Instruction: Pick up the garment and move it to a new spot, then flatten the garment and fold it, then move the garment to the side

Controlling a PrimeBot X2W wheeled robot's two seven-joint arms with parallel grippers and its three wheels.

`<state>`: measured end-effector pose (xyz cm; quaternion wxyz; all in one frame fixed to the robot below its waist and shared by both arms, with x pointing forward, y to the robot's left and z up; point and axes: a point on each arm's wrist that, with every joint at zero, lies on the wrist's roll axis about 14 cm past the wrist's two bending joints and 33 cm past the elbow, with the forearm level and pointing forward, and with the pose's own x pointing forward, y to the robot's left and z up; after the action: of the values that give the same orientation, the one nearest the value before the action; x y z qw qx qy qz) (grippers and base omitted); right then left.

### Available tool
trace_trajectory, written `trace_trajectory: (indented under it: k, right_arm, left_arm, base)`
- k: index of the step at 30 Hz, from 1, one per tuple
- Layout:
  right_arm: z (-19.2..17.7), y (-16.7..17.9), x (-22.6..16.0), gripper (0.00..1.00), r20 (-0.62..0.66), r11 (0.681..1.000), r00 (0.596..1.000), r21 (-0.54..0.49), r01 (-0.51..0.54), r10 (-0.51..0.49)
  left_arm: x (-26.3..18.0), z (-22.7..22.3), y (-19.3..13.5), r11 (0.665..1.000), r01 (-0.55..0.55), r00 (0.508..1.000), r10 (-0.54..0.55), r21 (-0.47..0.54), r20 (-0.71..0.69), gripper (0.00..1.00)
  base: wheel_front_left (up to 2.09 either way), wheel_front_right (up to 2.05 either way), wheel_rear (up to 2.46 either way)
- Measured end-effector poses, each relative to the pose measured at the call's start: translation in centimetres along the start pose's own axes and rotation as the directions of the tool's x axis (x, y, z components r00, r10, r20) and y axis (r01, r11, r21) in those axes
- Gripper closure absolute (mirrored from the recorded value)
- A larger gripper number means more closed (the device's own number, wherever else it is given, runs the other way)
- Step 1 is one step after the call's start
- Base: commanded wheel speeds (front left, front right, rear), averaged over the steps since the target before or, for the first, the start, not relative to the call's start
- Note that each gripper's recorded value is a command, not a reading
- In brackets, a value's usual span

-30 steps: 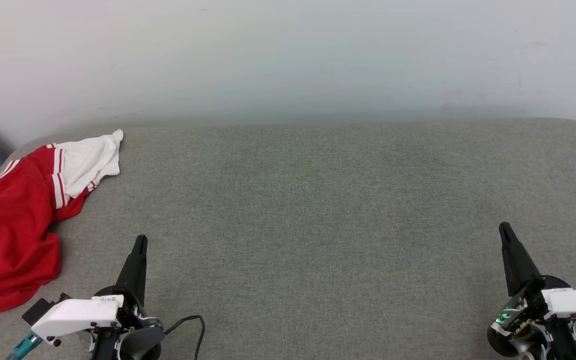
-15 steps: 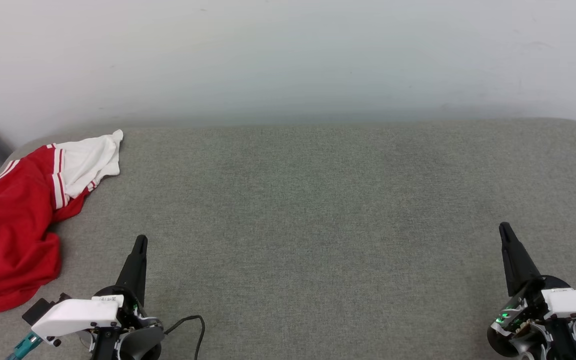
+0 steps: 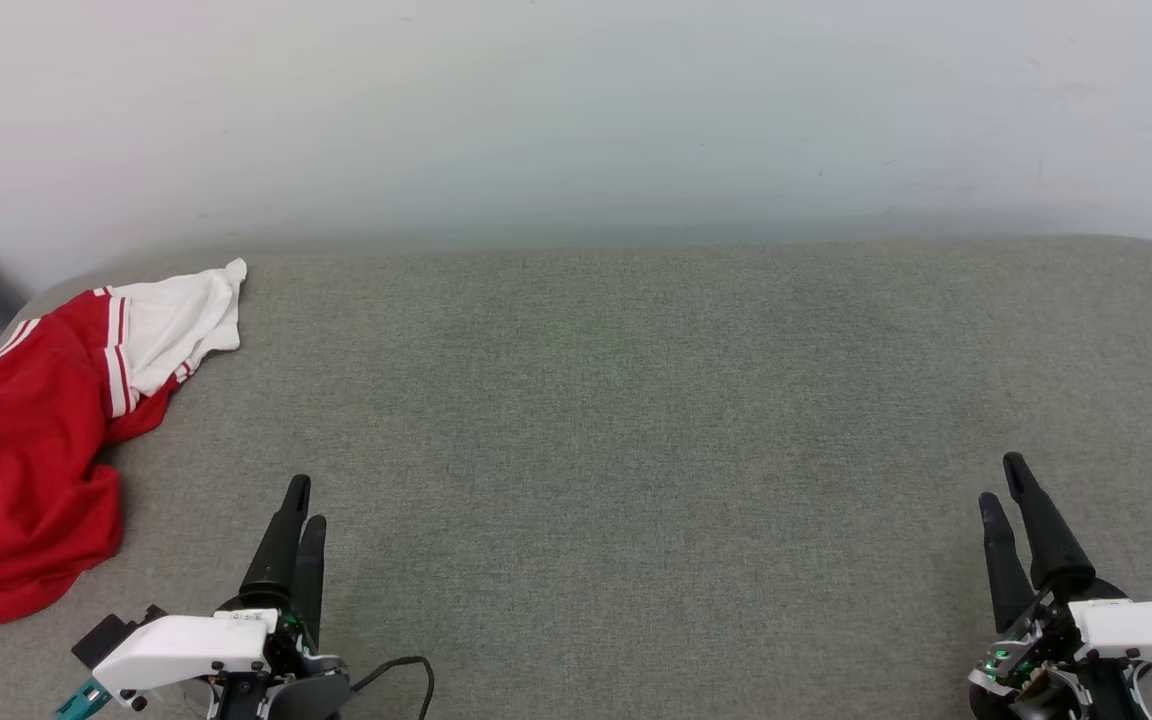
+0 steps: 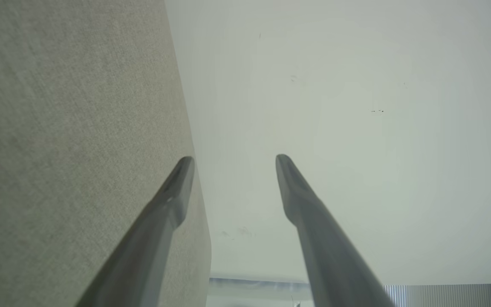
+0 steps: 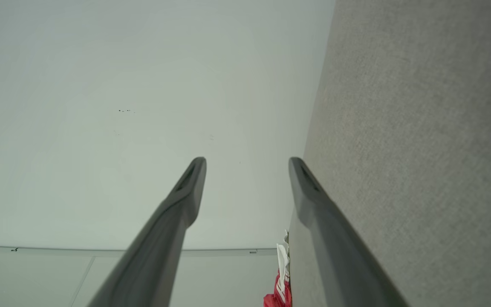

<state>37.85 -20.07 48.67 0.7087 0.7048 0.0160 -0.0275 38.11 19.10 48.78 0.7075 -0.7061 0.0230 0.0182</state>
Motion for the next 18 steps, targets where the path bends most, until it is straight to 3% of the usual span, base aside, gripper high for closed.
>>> trace_trajectory:
  k: [10, 18]
  right_arm:
    - [-0.5, 0.6, 0.0, 0.0, 0.003, 0.997, 1.0, -0.076, -0.017, 0.017]
    - [-0.7, 0.5, -0.1, 0.0, 0.002, 0.974, 1.0, -0.224, -0.014, 0.015]
  left_arm:
    - [0.3, -0.8, -1.2, 0.997, 0.035, 0.999, -0.035, 0.075, -0.003, 0.0]
    - [0.4, -2.1, -2.2, 0.963, 0.073, 0.997, -0.065, 0.259, -0.037, 0.0]
  base:
    - [0.0, 0.0, 0.0]
    - [0.0, 0.0, 0.0]
